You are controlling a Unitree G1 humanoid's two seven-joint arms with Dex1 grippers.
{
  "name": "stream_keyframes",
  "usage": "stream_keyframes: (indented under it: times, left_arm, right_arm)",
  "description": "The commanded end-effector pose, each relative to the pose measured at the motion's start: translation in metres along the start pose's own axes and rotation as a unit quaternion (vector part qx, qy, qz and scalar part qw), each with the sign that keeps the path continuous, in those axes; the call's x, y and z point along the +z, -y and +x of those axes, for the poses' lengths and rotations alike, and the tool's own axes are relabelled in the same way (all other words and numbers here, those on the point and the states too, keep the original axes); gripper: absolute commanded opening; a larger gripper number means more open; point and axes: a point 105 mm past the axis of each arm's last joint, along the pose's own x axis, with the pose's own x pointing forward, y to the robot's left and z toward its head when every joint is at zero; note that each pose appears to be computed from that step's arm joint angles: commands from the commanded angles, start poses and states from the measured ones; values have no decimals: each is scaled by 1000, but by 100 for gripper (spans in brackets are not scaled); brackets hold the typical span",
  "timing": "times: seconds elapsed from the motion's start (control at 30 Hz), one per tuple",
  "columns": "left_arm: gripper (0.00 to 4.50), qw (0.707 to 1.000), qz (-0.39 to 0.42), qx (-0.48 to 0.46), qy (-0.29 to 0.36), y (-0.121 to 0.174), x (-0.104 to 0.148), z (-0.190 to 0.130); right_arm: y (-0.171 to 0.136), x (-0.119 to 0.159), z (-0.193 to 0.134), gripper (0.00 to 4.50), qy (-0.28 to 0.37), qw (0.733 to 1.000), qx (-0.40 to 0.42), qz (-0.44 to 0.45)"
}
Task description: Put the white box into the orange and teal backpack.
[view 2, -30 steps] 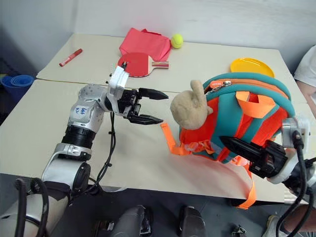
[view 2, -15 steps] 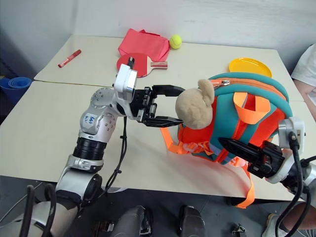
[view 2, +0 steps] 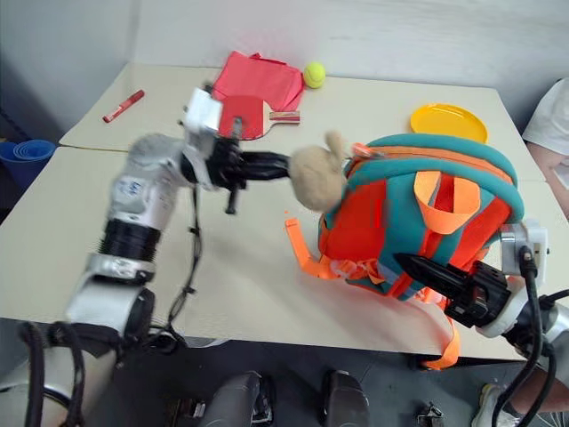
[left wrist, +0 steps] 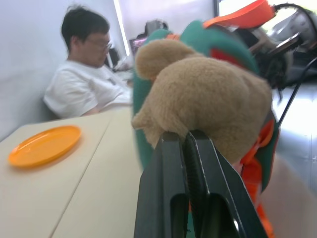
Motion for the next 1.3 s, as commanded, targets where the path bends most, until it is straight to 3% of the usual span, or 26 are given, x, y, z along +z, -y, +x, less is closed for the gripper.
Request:
stream_keyframes:
  times: [0.03,0.13,0.3,0.4,0.53,0.67,0.7,0.83,0.93,1.03,1.13,1.27,1.3]
  left_arm:
    - [3,999,-5,-6,-50,-2,-18,-9]
    - [3,993,-10,-12,-113,5,-48,-5]
    - [3,989,-36,-24,-142,30,-94,16]
    - [3,986,-42,-15,-158,40,-114,17]
    - [3,984,-41,-15,-172,50,-127,8]
    - [3,985,-68,26,-157,45,-123,-4]
    - [51,985,-74,33,-149,43,-120,-6]
    - [168,986,-66,50,-142,44,-109,-20]
    - [259,986,-82,68,-127,51,-97,-44]
    - [352,982,-77,67,-161,71,-100,-75]
    - [438,979,-86,103,-150,85,-96,-100]
    - [450,973,-60,118,-188,112,-98,-127]
    - [450,970,-45,119,-206,116,-98,-132]
  right_arm:
    - [-4,9,-3,0,24,999,-5,-24]
    - [-4,5,-5,0,35,999,-14,-24]
    - [-6,-5,0,0,53,998,-27,-20]
    - [3,-21,2,0,25,997,-57,-35]
    - [25,-39,6,0,-6,986,-111,-122]
    - [33,-45,15,0,20,979,-117,-169]
    - [34,-45,16,0,22,977,-115,-180]
    - [39,-34,13,0,44,969,-116,-214]
    - [35,-26,8,95,33,966,-98,-236]
    - [18,-31,-2,196,-61,960,-42,-271]
    - [13,-28,-20,296,-91,957,-40,-272]
    - [33,-33,-57,442,-140,941,-73,-298]
    - [39,-30,-67,447,-141,935,-86,-313]
